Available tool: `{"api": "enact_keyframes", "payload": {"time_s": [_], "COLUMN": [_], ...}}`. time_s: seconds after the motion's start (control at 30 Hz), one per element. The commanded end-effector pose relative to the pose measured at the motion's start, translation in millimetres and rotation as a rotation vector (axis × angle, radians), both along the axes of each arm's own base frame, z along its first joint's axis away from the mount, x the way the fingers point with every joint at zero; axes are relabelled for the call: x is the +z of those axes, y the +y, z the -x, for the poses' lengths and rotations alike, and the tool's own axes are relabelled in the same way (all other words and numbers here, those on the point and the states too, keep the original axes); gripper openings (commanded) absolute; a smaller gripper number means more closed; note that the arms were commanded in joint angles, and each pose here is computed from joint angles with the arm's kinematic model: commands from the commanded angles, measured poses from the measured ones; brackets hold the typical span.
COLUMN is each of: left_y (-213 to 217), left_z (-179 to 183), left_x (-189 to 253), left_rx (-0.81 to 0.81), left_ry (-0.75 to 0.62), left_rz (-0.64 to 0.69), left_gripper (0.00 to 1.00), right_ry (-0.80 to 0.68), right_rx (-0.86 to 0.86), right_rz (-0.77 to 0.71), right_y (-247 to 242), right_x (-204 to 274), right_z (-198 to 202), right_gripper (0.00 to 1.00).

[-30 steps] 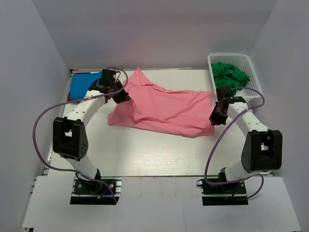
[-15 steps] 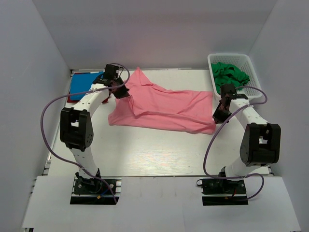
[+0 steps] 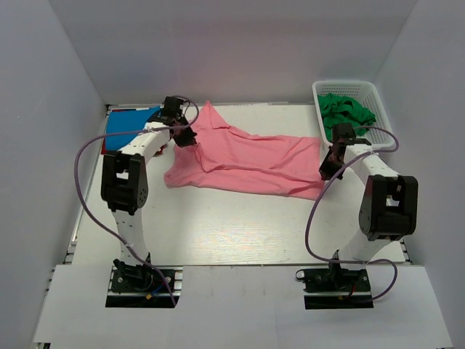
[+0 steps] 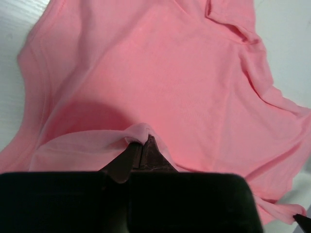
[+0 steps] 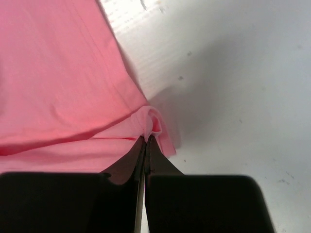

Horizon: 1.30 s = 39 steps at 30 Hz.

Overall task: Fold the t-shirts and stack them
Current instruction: Fold the flattened tshirt in 1/3 of the way

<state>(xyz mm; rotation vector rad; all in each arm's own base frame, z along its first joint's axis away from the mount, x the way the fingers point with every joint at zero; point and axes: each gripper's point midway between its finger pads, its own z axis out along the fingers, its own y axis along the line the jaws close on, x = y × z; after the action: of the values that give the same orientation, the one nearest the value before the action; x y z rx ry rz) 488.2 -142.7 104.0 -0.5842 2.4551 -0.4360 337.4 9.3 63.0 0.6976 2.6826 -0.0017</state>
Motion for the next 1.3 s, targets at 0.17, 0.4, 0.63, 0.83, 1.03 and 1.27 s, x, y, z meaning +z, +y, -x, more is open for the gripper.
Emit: {"api": "enact_keyframes", "payload": {"time_s": [0.17, 0.4, 0.63, 0.83, 1.03, 1.27], "left_y": [-4.4, -0.5, 11.7, -4.6, -8.2, 12.5], "left_z": [-56.4, -59.1, 7.1, 45.9, 55.0, 62.2], "left_x": [6.0, 35.6, 41.0, 24.3, -11.9, -39.8], "left_rx": [-0.032, -0.044, -0.058, -0.134, -0.154, -0.096], "left_ry": [-0.1, -0.141, -0.138, -0.119, -0.047, 0.026], "left_rz": [-0.028, -0.028, -0.029, 0.033, 0.047, -0.027], "left_gripper": [0.58, 1.0, 1.0, 1.0, 1.0, 1.0], "right_ry": [-0.154, -0.293, -0.339, -0.318, -0.278, -0.244], "right_rx": [0.127, 0.224, 0.302, 0.463, 0.55, 0.501], "right_rz": [0.016, -0.049, -0.19, -0.318, -0.336, -0.274], "right_y": [0.2, 18.8, 47.1, 83.7, 111.2, 109.8], "right_x": [19.2, 49.3, 56.2, 43.4, 26.2, -0.4], "right_z": [-53.2, -41.1, -7.0, -1.9, -12.1, -49.1], "right_gripper": [0.32, 0.76, 0.9, 0.9, 0.9, 0.9]}}
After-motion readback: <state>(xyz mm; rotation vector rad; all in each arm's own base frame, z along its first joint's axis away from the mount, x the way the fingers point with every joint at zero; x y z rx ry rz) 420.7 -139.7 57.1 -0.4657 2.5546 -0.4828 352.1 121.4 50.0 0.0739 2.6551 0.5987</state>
